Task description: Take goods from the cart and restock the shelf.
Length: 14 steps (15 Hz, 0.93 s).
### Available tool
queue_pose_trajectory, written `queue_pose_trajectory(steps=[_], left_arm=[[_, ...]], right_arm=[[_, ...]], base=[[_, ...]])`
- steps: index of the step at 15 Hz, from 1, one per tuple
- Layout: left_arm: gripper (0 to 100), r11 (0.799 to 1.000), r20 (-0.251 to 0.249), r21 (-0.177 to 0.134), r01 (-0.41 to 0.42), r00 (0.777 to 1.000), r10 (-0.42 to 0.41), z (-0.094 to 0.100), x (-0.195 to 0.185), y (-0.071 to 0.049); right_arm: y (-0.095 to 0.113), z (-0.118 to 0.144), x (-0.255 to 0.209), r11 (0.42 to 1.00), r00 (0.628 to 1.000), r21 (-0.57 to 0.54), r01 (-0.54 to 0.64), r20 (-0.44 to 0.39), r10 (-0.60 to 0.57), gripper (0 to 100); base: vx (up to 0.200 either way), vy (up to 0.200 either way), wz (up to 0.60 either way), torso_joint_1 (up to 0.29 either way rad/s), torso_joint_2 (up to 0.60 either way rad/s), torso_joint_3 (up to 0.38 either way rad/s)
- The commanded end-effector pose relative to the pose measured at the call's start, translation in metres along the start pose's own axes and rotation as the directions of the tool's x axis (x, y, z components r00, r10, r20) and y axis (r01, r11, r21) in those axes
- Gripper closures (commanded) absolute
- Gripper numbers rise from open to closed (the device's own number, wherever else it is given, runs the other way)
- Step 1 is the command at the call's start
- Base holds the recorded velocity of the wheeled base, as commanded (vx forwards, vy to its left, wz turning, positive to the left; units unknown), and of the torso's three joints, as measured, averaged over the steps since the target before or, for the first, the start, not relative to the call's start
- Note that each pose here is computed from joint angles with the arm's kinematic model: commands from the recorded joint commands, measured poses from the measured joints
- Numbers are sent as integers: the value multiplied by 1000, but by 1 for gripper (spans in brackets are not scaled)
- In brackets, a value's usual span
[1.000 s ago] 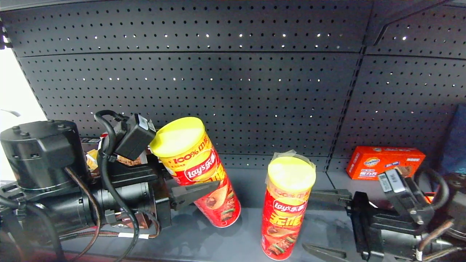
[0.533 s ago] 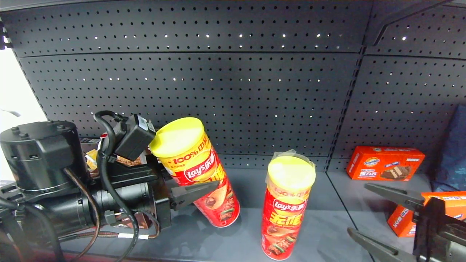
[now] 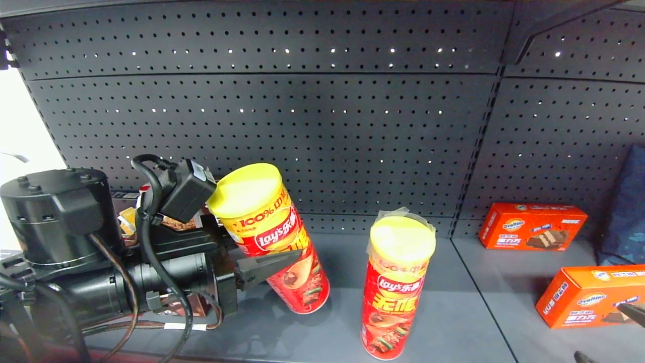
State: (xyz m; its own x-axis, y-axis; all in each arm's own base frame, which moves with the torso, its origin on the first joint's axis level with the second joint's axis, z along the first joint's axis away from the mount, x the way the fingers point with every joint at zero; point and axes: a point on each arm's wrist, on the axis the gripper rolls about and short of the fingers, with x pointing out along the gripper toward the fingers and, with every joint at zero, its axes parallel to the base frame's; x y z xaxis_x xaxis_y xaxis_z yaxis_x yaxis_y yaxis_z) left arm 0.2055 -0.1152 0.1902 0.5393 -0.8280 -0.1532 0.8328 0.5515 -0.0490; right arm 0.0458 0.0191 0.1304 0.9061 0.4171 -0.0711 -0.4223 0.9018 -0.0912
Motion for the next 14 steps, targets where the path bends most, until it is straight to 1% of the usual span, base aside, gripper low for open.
queue_pose_trajectory(steps=[1,2,4,5,6,7,8,9,11,12,13,14], left_arm=[[100,1000,1,1,1,1000,-1,0,0,0],[100,1000,4,2,1,1000,-1,0,1,0],[100,1000,10,8,5,1000,-5,2,1,-1],[100,1000,12,9,8,1000,-8,2,0,-2],[100,1000,13,11,13,1000,-13,2,0,-3],[100,1000,18,14,13,1000,-13,4,-2,-4],[100,1000,23,17,12,1000,-13,5,-4,-4],[100,1000,25,17,12,1000,-13,4,-8,-7],[100,1000,21,15,14,1000,-14,-1,-16,-12],[100,1000,10,9,18,1000,-18,-5,-19,-14],[100,1000,8,7,18,1000,-18,-7,-22,-15],[100,1000,11,9,18,1000,-18,-6,-22,-15]], right_arm=[[2,-24,-50,975,971,29,219,89,-221,0],[5,-37,-63,957,953,34,289,84,-291,0],[4,-37,-67,931,928,39,362,77,-364,0],[4,-40,-66,926,924,41,374,66,-376,0],[4,-48,-64,920,919,43,391,36,-392,0],[4,-51,-63,913,913,46,406,13,-407,0],[4,-51,-64,914,915,52,402,9,-402,0],[4,-51,-64,920,922,70,385,11,-387,0],[4,-52,-65,932,933,69,356,25,-358,0],[6,-52,-67,963,961,67,263,67,-267,0],[8,-52,-69,986,983,62,155,86,-160,0],[8,-53,-69,990,988,62,123,87,-128,0]], base=[[0,0,0,0,0,0],[0,0,0,0,0,0],[0,0,0,0,0,0],[0,0,0,0,0,0],[0,0,0,0,0,0],[0,0,0,0,0,0],[0,0,0,0,0,0],[0,0,0,0,0,0],[0,0,0,0,0,0],[0,0,0,0,0,0],[0,0,0,0,0,0],[0,0,0,0,0,0]])
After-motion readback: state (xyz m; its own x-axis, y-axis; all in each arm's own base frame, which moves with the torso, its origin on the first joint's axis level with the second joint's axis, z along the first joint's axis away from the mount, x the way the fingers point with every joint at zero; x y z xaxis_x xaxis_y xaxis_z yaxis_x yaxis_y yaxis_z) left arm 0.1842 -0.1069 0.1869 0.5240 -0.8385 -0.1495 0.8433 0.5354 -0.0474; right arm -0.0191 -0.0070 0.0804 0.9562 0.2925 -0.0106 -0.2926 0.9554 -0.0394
